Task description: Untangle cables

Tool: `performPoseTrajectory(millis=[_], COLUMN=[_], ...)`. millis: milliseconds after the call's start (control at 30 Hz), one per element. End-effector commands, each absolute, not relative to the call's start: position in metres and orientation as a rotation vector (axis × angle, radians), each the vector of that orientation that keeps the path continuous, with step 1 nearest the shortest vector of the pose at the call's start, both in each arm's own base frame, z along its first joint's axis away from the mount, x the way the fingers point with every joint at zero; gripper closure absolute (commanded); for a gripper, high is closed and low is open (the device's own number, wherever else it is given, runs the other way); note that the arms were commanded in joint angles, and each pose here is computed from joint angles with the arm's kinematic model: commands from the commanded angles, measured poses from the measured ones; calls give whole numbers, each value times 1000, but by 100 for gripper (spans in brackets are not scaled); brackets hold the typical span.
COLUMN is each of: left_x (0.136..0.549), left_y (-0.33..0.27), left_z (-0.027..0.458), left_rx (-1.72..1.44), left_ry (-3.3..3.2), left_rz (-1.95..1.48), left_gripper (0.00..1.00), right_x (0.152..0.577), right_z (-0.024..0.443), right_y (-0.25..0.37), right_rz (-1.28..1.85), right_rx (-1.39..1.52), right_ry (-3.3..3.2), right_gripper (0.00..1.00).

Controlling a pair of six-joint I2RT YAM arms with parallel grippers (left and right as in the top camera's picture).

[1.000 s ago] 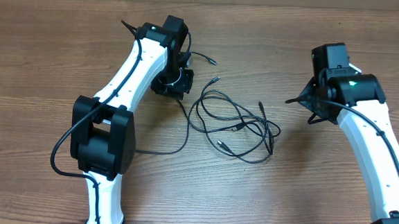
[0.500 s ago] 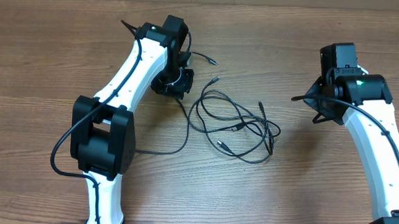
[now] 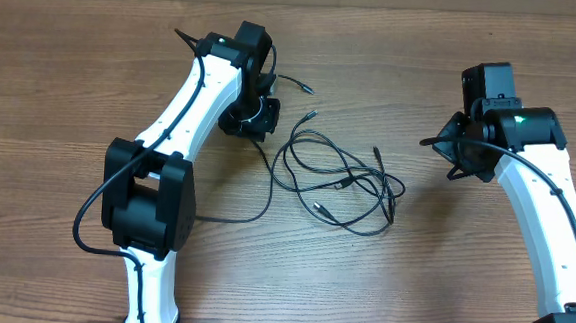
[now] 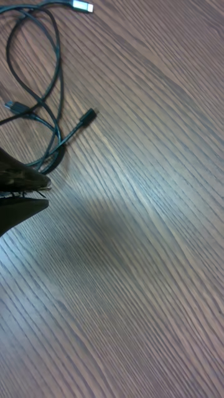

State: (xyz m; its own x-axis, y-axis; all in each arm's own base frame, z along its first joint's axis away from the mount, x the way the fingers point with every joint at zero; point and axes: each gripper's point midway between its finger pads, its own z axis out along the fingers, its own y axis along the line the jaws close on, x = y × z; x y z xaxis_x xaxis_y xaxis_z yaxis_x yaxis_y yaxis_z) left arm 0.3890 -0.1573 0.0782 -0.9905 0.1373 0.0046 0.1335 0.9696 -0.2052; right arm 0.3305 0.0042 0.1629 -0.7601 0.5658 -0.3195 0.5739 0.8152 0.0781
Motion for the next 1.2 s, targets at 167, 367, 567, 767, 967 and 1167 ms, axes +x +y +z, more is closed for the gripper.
performPoseTrajectory(millis=[167,367,567,767,967,1167], left_x=[386,386,387,387,387,387], left_y=[-160,-160,-160,-160,-160,-160], left_z=[73,73,73,73,73,73], left_rx=[-198,-200,-200,-200,-200,-201], left_ry=[-3084,-3086,-3091,-3091,-3091,-3091], left_rz=[317,318,321,321,321,320], left_gripper=[96,91,89,74,72,64], right_x=[329,326,326,326,326,325], right_z=[164,163,163,162,162,162], right_y=[11,12,14,14,14,14], right_rz=[30,32,48,48,48,47], right_rx=[856,862,861,861,861,861], right_ry=[2683,2695,2701,2701,2702,2704], right_gripper=[96,96,96,96,96,96])
